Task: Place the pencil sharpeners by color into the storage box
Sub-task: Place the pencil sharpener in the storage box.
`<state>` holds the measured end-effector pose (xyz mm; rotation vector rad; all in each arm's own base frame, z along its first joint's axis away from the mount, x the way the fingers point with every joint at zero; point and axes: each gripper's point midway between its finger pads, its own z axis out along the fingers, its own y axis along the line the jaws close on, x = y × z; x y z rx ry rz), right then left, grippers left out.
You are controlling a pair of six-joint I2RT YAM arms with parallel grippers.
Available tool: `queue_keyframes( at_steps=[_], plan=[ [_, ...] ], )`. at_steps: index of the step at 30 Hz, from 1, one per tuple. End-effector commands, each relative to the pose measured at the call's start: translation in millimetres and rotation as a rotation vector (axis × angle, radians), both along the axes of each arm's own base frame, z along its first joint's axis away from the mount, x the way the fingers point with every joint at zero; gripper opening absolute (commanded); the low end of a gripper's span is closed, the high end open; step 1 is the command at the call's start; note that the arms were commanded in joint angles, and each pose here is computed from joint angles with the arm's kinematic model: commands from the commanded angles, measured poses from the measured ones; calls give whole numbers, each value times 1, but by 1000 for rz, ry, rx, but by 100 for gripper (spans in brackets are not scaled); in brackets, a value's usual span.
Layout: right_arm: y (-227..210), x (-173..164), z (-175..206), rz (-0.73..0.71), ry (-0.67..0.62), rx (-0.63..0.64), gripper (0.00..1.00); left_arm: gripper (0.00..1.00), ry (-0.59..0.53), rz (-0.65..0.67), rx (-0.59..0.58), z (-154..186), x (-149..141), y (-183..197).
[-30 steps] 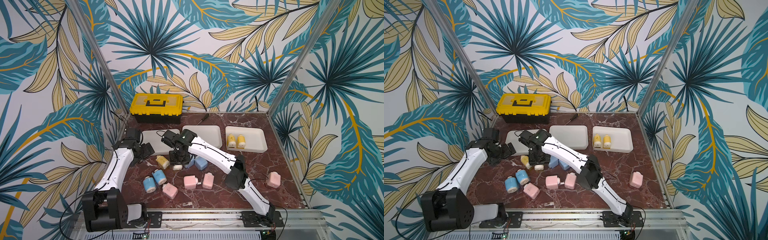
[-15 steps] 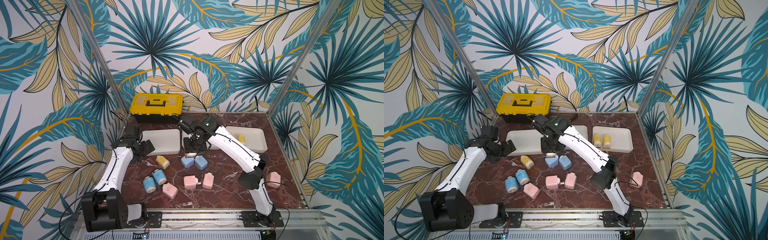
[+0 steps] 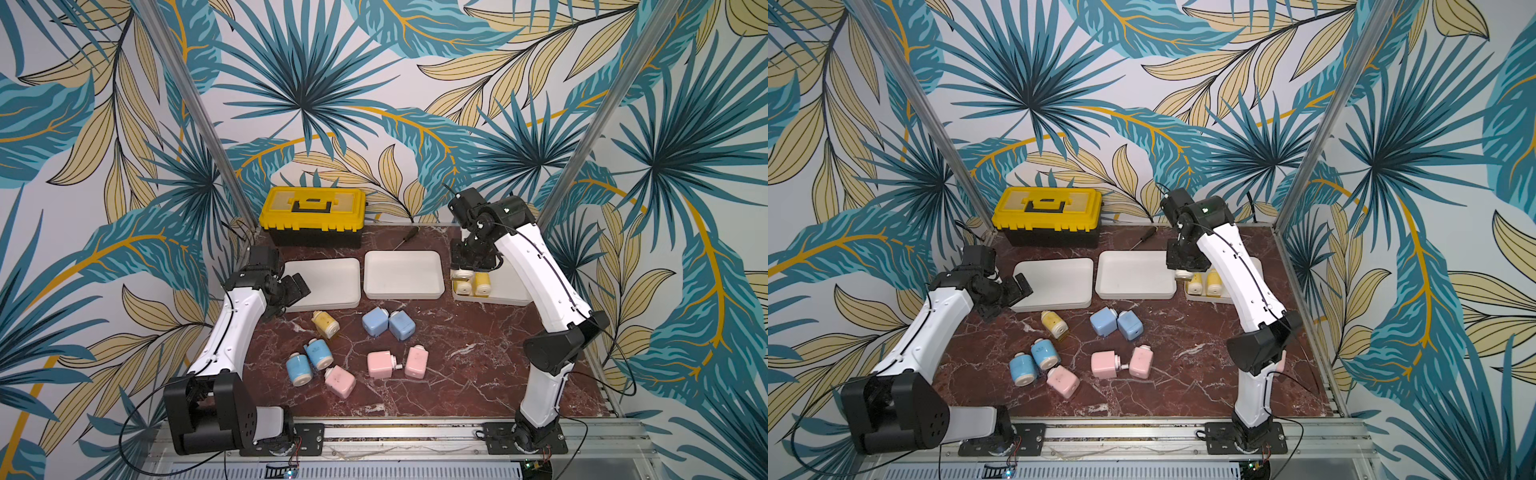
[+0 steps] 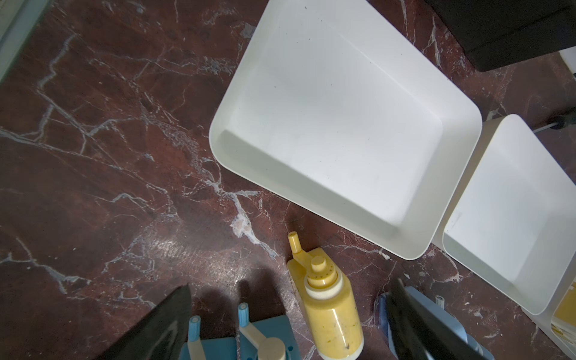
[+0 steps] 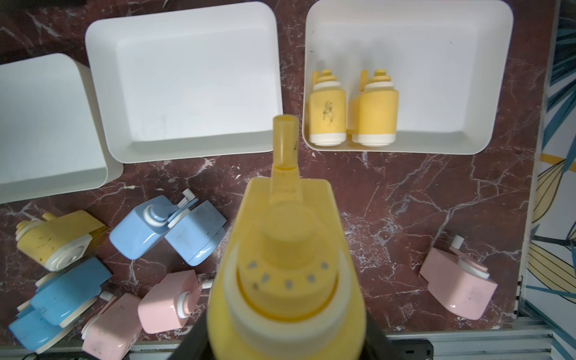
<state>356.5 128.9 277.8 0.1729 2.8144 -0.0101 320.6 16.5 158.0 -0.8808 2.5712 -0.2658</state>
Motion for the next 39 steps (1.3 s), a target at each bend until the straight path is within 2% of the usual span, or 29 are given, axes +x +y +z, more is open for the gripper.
queue_keyframes(
  at_steps=[1,10,16,26,39],
  plan=[
    [-29,9,-6,12,28,-21,41,100,-27,22,-5,11,7,4],
    [-111,45,-22,-98,41,-31,41,99,-79,38,23,32,26,10],
    [-145,56,-37,-132,70,-57,40,100,-69,47,32,30,33,13],
    [-176,71,-66,-146,130,-91,40,99,-31,33,46,17,35,13],
    [-185,83,-119,-143,245,-118,39,99,3,26,54,6,36,14]
  ],
)
